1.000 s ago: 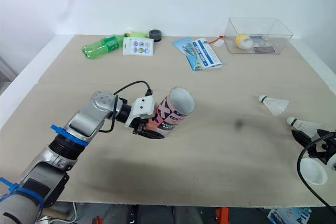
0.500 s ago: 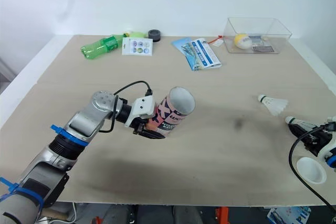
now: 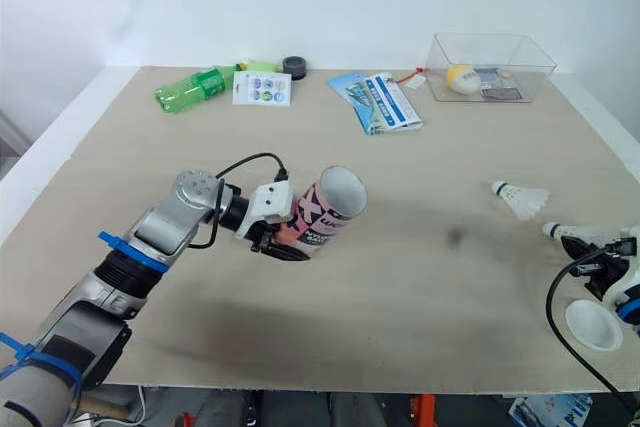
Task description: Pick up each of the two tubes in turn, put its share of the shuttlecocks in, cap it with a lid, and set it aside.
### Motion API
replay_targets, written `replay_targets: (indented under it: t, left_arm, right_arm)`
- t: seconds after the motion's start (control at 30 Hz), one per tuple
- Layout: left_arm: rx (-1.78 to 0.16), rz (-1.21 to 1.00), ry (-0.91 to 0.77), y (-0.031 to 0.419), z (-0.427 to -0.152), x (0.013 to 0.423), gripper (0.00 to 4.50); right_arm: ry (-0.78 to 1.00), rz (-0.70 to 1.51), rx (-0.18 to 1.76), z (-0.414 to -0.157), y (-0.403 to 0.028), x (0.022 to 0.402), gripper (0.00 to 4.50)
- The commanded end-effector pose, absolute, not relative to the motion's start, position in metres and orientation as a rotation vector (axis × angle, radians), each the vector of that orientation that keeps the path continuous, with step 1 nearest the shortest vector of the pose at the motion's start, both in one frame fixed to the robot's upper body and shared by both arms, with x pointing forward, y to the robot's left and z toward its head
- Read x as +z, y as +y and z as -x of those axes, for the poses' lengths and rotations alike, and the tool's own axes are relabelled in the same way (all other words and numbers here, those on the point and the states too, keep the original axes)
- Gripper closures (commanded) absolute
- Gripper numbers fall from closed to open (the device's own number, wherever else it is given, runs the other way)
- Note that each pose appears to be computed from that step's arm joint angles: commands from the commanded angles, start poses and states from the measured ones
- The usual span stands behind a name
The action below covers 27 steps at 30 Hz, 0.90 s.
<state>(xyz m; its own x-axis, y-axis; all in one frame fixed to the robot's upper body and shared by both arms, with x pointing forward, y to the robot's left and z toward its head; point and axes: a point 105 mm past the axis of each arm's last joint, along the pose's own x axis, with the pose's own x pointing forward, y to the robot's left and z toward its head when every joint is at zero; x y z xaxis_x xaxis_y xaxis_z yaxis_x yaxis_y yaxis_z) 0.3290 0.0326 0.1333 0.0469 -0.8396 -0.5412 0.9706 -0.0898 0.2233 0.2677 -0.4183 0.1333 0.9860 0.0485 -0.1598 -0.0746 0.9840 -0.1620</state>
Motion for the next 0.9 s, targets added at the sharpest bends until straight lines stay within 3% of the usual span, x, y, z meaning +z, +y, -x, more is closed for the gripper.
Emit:
replay_targets:
  t: [0.03,0.17,0.3,0.4,0.5,0.63,0.9]
  left_arm:
    - [-1.552,-0.660,0.213,0.031,-0.334,0.146,1.72]
    - [-1.572,-0.636,0.219,0.031,-0.337,0.144,1.72]
    - [-1.581,-0.561,0.227,0.029,-0.339,0.141,1.72]
    - [-1.569,-0.519,0.240,0.027,-0.342,0.134,1.72]
    - [-1.546,-0.542,0.250,0.029,-0.345,0.124,1.72]
    - [-1.532,-0.564,0.260,0.032,-0.347,0.118,1.72]
    - [-1.505,-0.609,0.264,0.034,-0.350,0.112,1.72]
  right_arm:
    - [0.003,0.328,0.068,-0.272,-0.406,0.197,4.48]
    - [-0.134,0.529,0.089,-0.273,-0.381,0.262,4.48]
    - [-0.294,0.700,0.279,-0.277,-0.319,0.321,4.48]
    - [-0.385,0.764,0.464,-0.280,-0.270,0.340,4.48]
    - [-0.444,0.757,0.679,-0.282,-0.222,0.345,4.48]
    - [-0.390,0.797,0.957,-0.280,-0.178,0.328,4.48]
    - [-0.306,0.872,1.281,-0.274,-0.147,0.307,4.48]
